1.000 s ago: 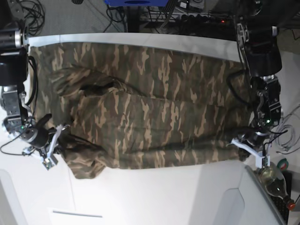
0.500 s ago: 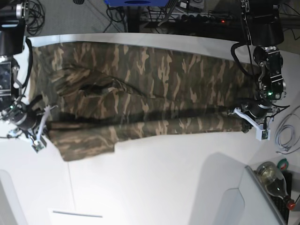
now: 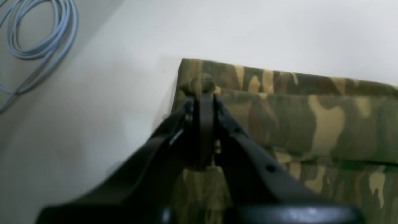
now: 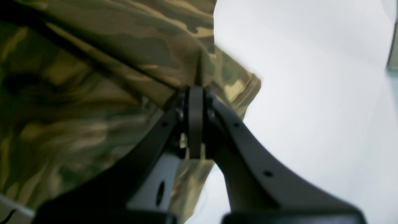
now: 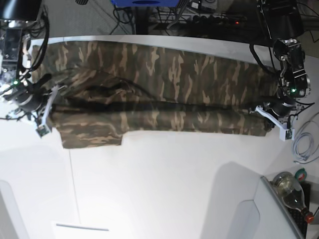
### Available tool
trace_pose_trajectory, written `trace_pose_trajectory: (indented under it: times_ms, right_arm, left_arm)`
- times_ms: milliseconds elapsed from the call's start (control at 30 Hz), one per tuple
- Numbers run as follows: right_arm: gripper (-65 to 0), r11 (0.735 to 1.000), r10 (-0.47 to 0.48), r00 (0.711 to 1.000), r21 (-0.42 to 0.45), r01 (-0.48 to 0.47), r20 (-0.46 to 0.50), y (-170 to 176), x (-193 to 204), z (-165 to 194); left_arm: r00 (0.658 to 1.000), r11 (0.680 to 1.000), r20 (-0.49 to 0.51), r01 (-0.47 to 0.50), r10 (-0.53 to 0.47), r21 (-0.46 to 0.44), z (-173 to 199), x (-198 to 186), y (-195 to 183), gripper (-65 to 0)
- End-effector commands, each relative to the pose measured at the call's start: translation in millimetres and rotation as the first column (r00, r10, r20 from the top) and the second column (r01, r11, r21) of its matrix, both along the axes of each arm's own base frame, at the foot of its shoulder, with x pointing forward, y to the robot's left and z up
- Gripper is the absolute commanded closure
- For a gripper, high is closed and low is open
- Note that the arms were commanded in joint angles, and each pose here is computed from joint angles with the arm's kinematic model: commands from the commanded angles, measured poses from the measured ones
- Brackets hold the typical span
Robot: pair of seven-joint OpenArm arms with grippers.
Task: Layout the t-shirt on the table in an organized manner, then fold the t-shirt properly
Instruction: 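Pull the folded shirt edges taut with both grippers, then release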
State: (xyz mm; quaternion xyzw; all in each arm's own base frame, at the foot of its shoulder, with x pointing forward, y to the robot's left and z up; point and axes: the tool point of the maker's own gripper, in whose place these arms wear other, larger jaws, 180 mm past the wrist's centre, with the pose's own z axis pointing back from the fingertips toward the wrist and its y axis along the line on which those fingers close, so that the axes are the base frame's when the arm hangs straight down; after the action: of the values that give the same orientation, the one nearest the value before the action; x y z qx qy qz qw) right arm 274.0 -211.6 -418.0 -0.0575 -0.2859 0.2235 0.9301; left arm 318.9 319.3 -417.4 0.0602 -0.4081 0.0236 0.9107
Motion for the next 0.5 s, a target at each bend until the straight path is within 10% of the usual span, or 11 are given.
trace_pose_trajectory:
  times_ms: [0,467]
  right_arm:
    - [0.0,1.0,-0.002,1.0,-0.012,0.002,0.024,-4,4,8]
    - [0.0,0.999,-0.015,0.996,0.038,0.018,-0.086,26,-54,-15]
  left_arm:
    - [0.998,1.0,0.06,-0.009,0.008,0.026,20,11,10,0.0]
    - [0.998,0.998,0.067,-0.017,0.014,0.054,27,11,22,0.0]
